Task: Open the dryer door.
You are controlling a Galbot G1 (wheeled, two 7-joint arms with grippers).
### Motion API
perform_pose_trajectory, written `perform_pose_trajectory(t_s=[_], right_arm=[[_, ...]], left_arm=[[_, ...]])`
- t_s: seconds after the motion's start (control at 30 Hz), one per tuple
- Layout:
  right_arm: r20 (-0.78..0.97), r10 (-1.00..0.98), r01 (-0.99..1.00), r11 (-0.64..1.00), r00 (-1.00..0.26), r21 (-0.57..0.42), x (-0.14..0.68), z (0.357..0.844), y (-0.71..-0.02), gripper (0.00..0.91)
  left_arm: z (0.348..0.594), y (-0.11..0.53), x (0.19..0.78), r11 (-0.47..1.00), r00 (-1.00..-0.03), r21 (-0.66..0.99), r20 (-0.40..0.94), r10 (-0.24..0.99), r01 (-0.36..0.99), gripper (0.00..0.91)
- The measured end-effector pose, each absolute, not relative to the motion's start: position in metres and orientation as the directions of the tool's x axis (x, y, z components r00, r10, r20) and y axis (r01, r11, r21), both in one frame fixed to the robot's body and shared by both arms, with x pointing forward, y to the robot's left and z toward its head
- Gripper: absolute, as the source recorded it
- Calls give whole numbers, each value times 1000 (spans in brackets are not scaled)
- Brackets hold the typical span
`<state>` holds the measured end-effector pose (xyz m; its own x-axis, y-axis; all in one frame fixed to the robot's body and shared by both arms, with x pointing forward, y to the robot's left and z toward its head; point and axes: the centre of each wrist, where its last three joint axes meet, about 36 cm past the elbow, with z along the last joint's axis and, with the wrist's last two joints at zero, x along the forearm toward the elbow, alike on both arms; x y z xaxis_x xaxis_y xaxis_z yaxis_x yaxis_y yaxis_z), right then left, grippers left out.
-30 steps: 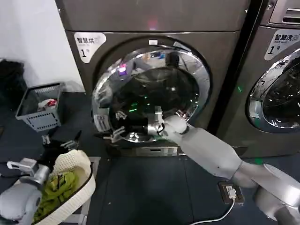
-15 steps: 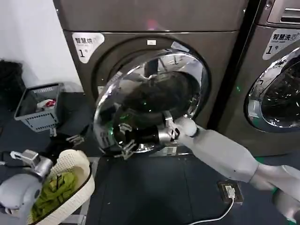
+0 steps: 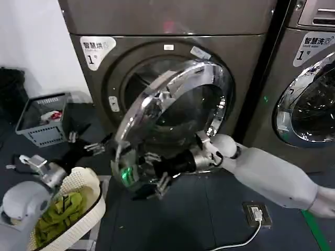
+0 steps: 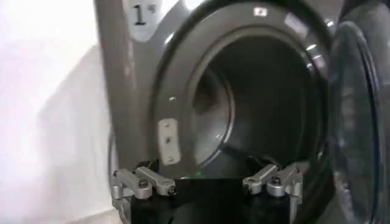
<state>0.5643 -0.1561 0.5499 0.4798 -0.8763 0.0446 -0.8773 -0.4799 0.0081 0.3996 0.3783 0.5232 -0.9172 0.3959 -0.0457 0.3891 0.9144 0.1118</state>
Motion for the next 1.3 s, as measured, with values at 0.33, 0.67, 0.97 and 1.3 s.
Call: perform_pose_trajectory(t_s=[0.33,0.67,0.97,1.3], right_arm=[[116,-842,-849,-526,527,43,549,548,-197,907],[159,-829,-843,-536,536,50,528,548,-234,907],[197,-832,-852,-521,519,46,506,550,-270,907],[275,-900,-924,-373,338,-83,495,549,-337,907]], left_arm=[[520,343,410,843,-843,121,-69,534,524,907],[513,294,412,738,-738,134,-57,672,661,907],[504,263,408,671,-675,143,-30,738,728,907],[503,240,408,618,-623,162,-28,782,769,907]])
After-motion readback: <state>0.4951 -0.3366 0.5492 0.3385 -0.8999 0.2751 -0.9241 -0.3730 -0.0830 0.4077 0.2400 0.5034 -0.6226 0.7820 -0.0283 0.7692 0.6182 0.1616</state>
